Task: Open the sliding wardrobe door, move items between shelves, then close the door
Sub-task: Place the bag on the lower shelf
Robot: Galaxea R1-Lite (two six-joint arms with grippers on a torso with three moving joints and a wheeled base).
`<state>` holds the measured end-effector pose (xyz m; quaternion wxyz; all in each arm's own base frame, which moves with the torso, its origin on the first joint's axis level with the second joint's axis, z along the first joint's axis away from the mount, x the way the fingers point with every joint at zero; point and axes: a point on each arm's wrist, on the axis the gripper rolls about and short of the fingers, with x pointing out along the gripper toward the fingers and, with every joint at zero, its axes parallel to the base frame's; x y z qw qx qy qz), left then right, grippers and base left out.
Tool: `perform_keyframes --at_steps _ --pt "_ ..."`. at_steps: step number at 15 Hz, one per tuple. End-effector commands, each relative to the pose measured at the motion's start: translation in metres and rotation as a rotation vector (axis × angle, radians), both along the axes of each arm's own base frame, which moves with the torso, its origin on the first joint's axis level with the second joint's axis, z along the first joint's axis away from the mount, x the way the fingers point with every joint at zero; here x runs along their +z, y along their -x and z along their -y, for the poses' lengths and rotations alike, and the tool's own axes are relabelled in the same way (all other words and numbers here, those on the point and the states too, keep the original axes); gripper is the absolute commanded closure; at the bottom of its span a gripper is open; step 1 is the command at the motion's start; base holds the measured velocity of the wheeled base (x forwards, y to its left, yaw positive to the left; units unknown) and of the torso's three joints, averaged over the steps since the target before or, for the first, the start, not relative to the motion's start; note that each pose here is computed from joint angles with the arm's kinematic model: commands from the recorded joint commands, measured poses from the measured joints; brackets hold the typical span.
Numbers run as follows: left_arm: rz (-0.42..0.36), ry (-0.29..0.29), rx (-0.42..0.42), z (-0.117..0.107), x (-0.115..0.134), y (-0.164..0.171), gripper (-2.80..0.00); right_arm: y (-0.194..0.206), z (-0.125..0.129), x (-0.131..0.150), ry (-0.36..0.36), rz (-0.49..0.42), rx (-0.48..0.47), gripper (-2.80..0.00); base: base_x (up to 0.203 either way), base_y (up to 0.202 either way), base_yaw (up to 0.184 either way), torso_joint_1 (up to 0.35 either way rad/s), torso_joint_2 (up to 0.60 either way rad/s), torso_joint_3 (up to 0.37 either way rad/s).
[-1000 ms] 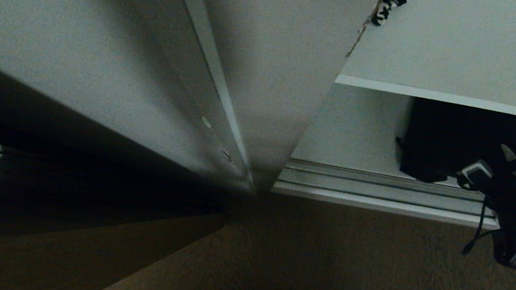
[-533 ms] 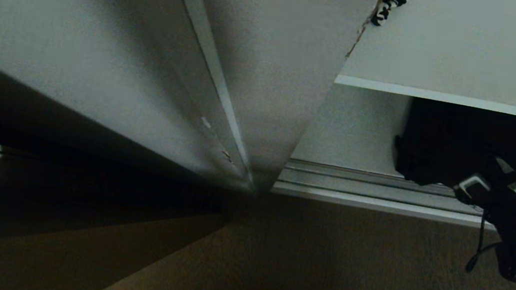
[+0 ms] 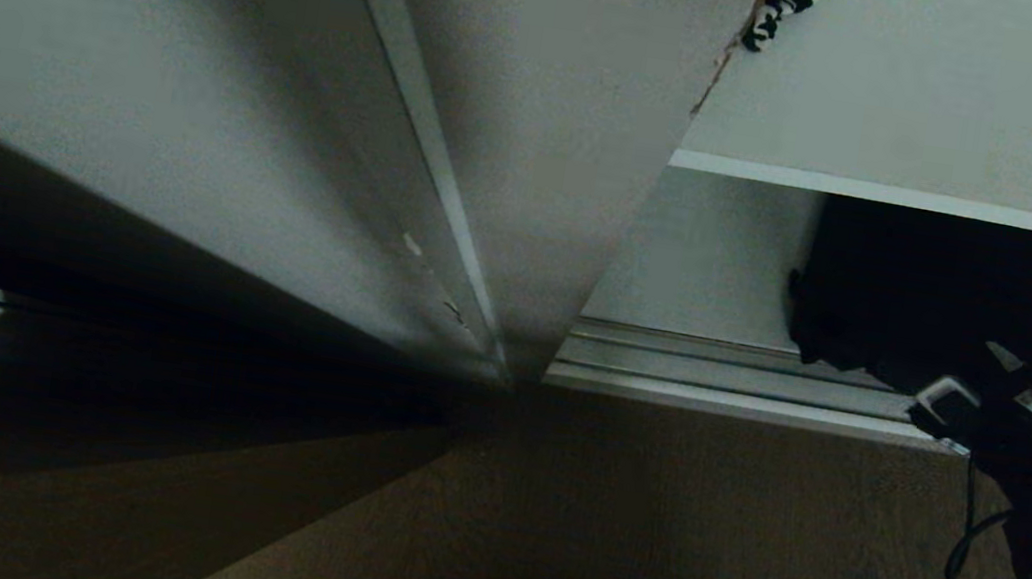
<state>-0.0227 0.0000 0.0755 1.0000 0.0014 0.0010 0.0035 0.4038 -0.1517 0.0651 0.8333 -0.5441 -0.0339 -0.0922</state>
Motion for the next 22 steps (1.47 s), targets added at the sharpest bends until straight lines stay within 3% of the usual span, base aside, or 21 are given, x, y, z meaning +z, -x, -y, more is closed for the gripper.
perform_keyframes --at_steps 1,7,12,17,18,22 --pt "0.0 0.0 0.001 0.0 0.0 0.0 0.0 0.011 -0.003 0.01 0.008 0.001 0.0 -2.8 0.0 0.0 0.0 0.0 0.0 0.0" --pt "0.0 0.0 0.001 0.0 0.0 0.0 0.0 0.061 -0.003 0.018 -0.019 -0.09 0.015 -2.8 0.0 0.0 0.0 0.0 0.0 0.0" --pt "0.0 0.0 0.001 0.0 0.0 0.0 0.0 0.102 0.007 -0.003 -0.059 -0.221 -0.013 -2.8 0.0 0.0 0.0 0.0 0.0 0.0" --pt "0.0 0.0 0.001 0.0 0.0 0.0 0.0 0.16 -0.003 0.01 -0.101 -0.279 -0.013 -2.8 0.0 0.0 0.0 0.0 0.0 0.0" --pt "0.0 0.0 0.001 0.0 0.0 0.0 0.0 0.172 -0.006 0.015 -0.107 -0.283 -0.009 0.0 0.0 0.0 0.0 0.0 0.0 0.0" --pt "0.0 0.0 0.001 0.0 0.0 0.0 0.0 0.203 -0.017 0.045 -0.092 -0.253 0.013 0.0 0.0 0.0 0.0 0.0 0.0 0.0"
